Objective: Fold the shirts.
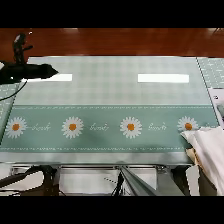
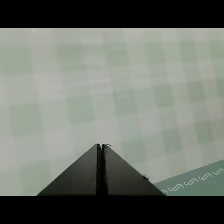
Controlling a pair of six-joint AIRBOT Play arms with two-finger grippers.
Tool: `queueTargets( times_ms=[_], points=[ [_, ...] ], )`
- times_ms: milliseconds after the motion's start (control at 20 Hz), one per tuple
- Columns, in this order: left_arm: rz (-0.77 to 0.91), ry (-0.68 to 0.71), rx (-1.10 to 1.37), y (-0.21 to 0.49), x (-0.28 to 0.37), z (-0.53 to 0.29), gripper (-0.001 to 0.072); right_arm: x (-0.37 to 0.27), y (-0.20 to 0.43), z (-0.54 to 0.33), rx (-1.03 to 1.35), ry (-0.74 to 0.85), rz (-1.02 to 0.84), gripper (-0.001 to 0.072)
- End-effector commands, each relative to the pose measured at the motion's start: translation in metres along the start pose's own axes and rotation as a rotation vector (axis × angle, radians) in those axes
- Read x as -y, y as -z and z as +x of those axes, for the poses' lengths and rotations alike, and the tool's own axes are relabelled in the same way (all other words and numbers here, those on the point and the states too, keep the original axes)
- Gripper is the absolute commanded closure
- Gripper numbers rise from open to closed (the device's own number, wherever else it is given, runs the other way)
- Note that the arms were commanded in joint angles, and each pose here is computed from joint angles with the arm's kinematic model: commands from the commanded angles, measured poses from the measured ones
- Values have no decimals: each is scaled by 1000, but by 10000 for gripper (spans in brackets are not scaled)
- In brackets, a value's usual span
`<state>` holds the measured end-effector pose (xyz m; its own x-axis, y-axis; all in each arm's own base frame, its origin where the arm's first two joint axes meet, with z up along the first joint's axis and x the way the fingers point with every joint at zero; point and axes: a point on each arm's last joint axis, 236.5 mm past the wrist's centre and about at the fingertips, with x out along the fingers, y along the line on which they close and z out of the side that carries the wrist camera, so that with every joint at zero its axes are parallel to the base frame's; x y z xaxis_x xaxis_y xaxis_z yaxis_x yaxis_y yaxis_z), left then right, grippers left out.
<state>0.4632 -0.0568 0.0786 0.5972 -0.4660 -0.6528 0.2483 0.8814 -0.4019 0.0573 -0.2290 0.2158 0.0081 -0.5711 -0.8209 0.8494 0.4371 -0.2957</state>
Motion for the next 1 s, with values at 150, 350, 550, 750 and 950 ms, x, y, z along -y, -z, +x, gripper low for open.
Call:
queueTargets(
  times_ms=[150,350,550,750,950],
  points=[
    [15,308,200,-97,108,-72,28,-192,-121,-115,492,-939,-68,285],
    [140,248,100,-83,151,-62,40,-275,-56,-75,216,-933,-477,154],
    [255,-195,-249,1,119,-33,38,-339,-5,-37,80,-751,-828,101],
    [351,-380,-420,44,111,-40,21,-372,48,-14,-114,-703,-961,105],
    [310,-385,-428,60,113,-46,21,-383,68,-21,-92,-820,-929,214]
  ],
)
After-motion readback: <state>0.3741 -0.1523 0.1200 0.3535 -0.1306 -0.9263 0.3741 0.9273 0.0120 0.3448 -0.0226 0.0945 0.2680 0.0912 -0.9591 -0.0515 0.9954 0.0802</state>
